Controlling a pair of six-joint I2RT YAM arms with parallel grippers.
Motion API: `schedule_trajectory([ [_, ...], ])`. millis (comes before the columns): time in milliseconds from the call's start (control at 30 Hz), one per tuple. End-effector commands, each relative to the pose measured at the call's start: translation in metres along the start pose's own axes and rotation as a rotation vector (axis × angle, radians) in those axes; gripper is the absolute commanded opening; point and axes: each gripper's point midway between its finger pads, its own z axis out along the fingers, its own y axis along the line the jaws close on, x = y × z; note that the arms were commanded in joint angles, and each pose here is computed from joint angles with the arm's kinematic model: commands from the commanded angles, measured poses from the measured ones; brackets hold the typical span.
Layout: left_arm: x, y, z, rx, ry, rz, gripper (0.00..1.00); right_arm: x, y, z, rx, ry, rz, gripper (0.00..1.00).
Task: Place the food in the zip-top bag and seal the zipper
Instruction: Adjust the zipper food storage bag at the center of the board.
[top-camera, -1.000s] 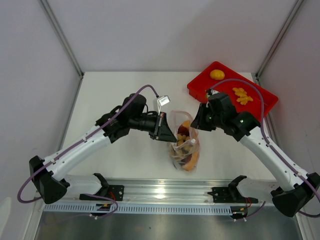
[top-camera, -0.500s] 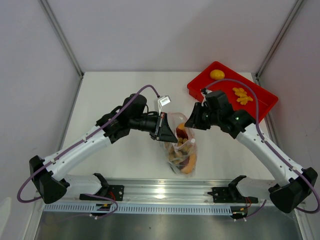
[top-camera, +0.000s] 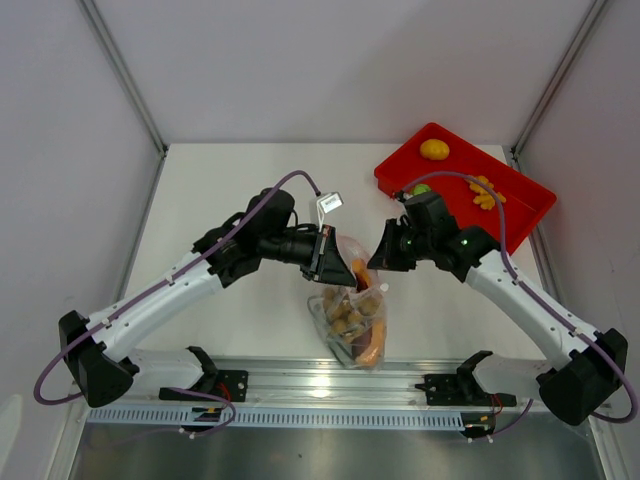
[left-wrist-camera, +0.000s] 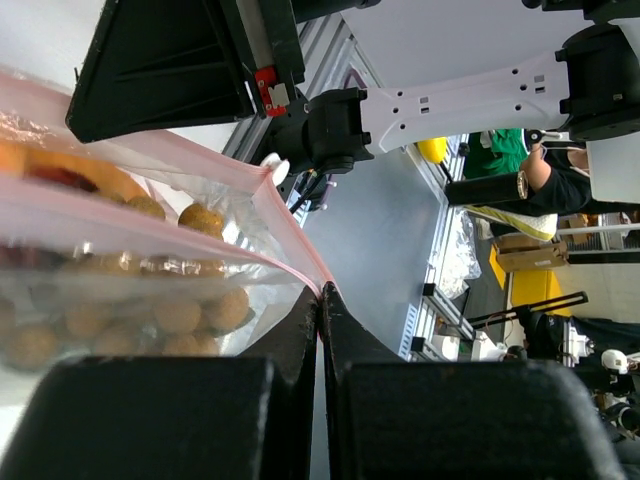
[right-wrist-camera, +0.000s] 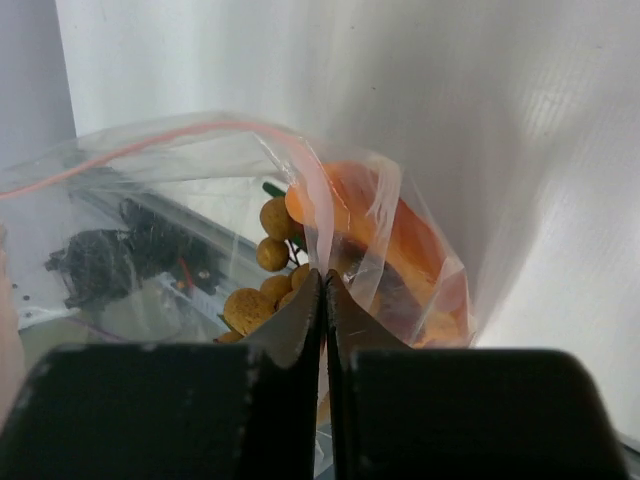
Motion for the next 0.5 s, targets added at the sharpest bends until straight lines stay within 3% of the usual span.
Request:
schedule_trajectory([
  [0,-0.008,-0.019,-0.003,0.054,-0.014,0.03,0.01,-0.013,0.017,-0.001,-0.061,-0.034,-0.044,0.0],
  [300,-0.012,0.002,-0.015,-0.095,-0.09,-0.016,0.01,-0.069,0.04,-0.061,0.003,-0.257,-0.346,0.0],
  [467,-0.02,0.01,-0.044,-0.206,-0.226,-0.063,0.0,-0.056,0.07,-0.092,-0.076,-0.296,-0.499,0.0],
])
